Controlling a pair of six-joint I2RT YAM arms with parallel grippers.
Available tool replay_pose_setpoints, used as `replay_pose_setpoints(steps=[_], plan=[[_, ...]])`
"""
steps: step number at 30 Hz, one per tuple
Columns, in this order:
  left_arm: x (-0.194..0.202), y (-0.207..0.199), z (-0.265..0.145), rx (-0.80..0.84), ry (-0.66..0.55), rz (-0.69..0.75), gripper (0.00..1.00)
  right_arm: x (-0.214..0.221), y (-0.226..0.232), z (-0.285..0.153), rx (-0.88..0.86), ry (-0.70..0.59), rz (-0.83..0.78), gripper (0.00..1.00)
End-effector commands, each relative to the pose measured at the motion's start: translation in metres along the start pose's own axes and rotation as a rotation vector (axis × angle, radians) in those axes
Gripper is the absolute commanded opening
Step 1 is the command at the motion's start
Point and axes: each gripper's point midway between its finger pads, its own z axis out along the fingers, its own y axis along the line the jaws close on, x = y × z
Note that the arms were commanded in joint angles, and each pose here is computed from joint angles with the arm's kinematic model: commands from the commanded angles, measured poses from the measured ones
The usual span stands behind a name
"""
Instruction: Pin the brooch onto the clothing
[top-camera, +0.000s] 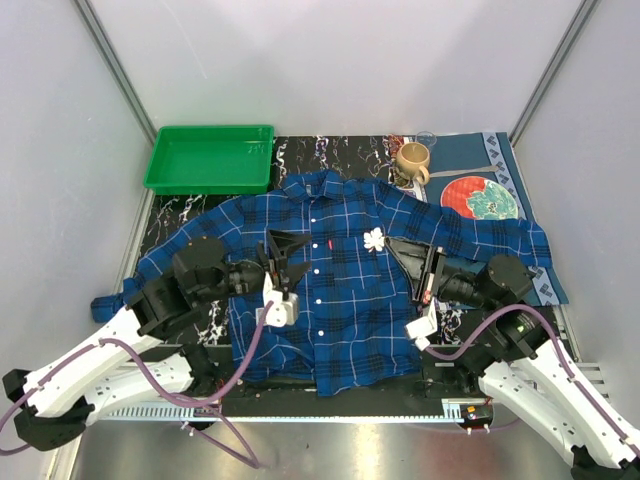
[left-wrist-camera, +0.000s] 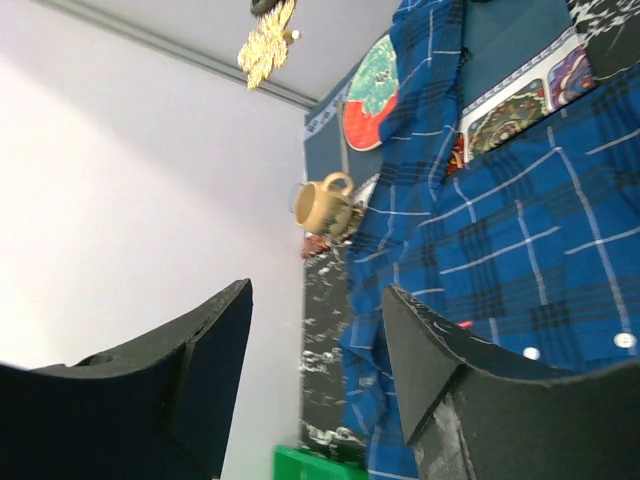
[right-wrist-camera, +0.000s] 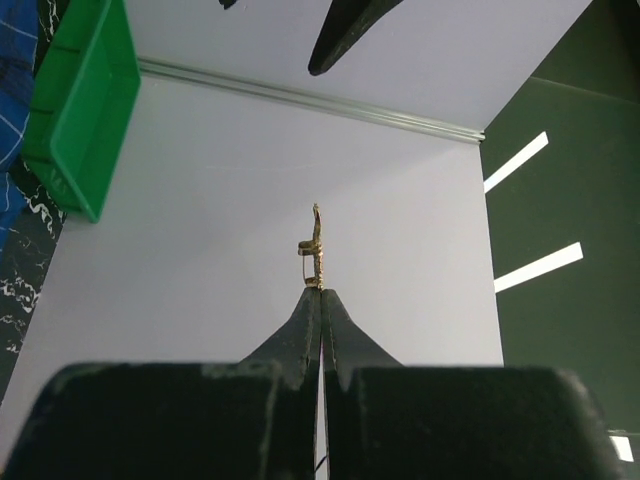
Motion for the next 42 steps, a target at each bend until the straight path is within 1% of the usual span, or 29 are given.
replay_pose_setpoints(steps=[1, 2, 5, 6, 7, 8, 9, 10, 11, 12, 13, 14, 15, 16, 18, 19, 20, 21, 22, 24, 25, 27, 28, 29, 30, 31, 34, 38, 42], plan=[[-0.024, 0.039, 0.005, -0.156, -0.048, 0.243, 0.60, -0.014, -0.019, 0.002, 0.075, -0.075, -0.065, 0.00], [-0.027, 0.041, 0.009, -0.159, -0.057, 0.250, 0.59, -0.016, -0.022, 0.002, 0.077, -0.084, -0.055, 0.00], [-0.038, 0.040, 0.017, -0.138, -0.095, 0.250, 0.59, -0.023, -0.016, 0.002, 0.019, -0.131, 0.076, 0.00], [-0.042, 0.041, 0.018, -0.138, -0.106, 0.241, 0.59, -0.024, -0.026, 0.000, 0.021, -0.140, 0.097, 0.00], [-0.047, 0.039, 0.019, -0.124, -0.130, 0.200, 0.59, -0.024, -0.024, 0.001, -0.001, -0.148, 0.180, 0.00], [-0.044, 0.030, 0.022, -0.080, -0.123, 0.163, 0.58, -0.026, -0.020, 0.001, -0.033, -0.152, 0.250, 0.00], [-0.047, 0.031, 0.021, -0.072, -0.129, 0.129, 0.57, -0.024, -0.033, -0.002, -0.021, -0.143, 0.292, 0.00], [-0.048, 0.027, 0.021, -0.057, -0.135, 0.030, 0.56, -0.021, -0.027, 0.000, -0.046, -0.131, 0.445, 0.00], [-0.046, 0.023, 0.023, -0.040, -0.127, -0.024, 0.55, -0.020, -0.028, 0.000, -0.054, -0.115, 0.530, 0.00], [-0.049, 0.025, 0.022, -0.039, -0.128, -0.073, 0.54, -0.013, -0.041, -0.002, -0.035, -0.078, 0.609, 0.00], [-0.049, 0.020, 0.022, -0.024, -0.126, -0.171, 0.54, -0.012, -0.035, 0.001, -0.058, -0.058, 0.806, 0.00], [-0.051, 0.019, 0.021, -0.018, -0.131, -0.218, 0.54, -0.012, -0.035, 0.001, -0.071, -0.042, 0.910, 0.00], [-0.051, 0.021, 0.020, -0.021, -0.135, -0.267, 0.54, -0.010, -0.050, 0.000, -0.054, -0.034, 0.983, 0.00], [-0.055, 0.019, 0.019, -0.013, -0.151, -0.382, 0.54, -0.012, -0.044, 0.006, -0.084, -0.022, 1.168, 0.00], [-0.052, 0.036, 0.014, -0.058, -0.153, -0.515, 0.54, -0.017, -0.054, 0.007, -0.094, -0.034, 1.326, 0.00], [-0.053, 0.035, 0.015, -0.035, -0.164, -0.668, 0.55, -0.022, -0.053, 0.011, -0.108, -0.034, 1.473, 0.00], [-0.051, 0.039, 0.014, -0.032, -0.163, -0.757, 0.55, -0.022, -0.058, 0.012, -0.090, -0.044, 1.535, 0.00], [-0.037, 0.059, 0.005, -0.082, -0.144, -0.841, 0.56, -0.025, -0.062, 0.013, -0.084, -0.052, 1.599, 0.00], [-0.050, 0.044, 0.006, 0.069, -0.195, -0.992, 0.57, -0.030, -0.064, 0.015, -0.090, -0.060, 1.716, 0.00], [-0.056, 0.049, -0.002, 0.143, -0.233, -1.080, 0.61, -0.032, -0.070, 0.017, -0.086, -0.070, 1.820, 0.00], [-0.064, 0.047, -0.004, 0.196, -0.259, -1.139, 0.61, -0.035, -0.069, 0.021, -0.100, -0.067, 1.942, 0.00], [-0.071, 0.045, -0.006, 0.226, -0.298, -1.160, 0.63, -0.038, -0.073, 0.025, -0.107, -0.093, 2.033, 0.00], [-0.085, 0.052, -0.012, 0.230, -0.368, -1.161, 0.64, -0.039, -0.072, 0.027, -0.108, -0.088, 2.134, 0.00], [-0.090, 0.052, -0.014, 0.236, -0.399, -1.170, 0.64, -0.035, -0.075, 0.029, -0.092, -0.099, 2.159, 0.00], [-0.083, 0.042, -0.010, 0.250, -0.402, -1.206, 0.64, -0.038, -0.069, 0.030, -0.114, -0.107, 2.203, 0.00], [-0.091, 0.044, -0.015, 0.250, -0.439, -1.202, 0.64, -0.037, -0.068, 0.031, -0.120, -0.108, 2.283, 0.00], [-0.089, 0.039, -0.015, 0.239, -0.463, -1.222, 0.61, -0.036, -0.063, 0.033, -0.133, -0.124, 2.356, 0.00], [-0.086, 0.039, -0.012, 0.236, -0.463, -1.241, 0.57, -0.044, -0.065, 0.036, -0.192, -0.204, 2.382, 0.00], [-0.090, 0.040, -0.011, 0.242, -0.490, -1.252, 0.55, -0.049, -0.063, 0.034, -0.229, -0.220, 2.395, 0.00]])
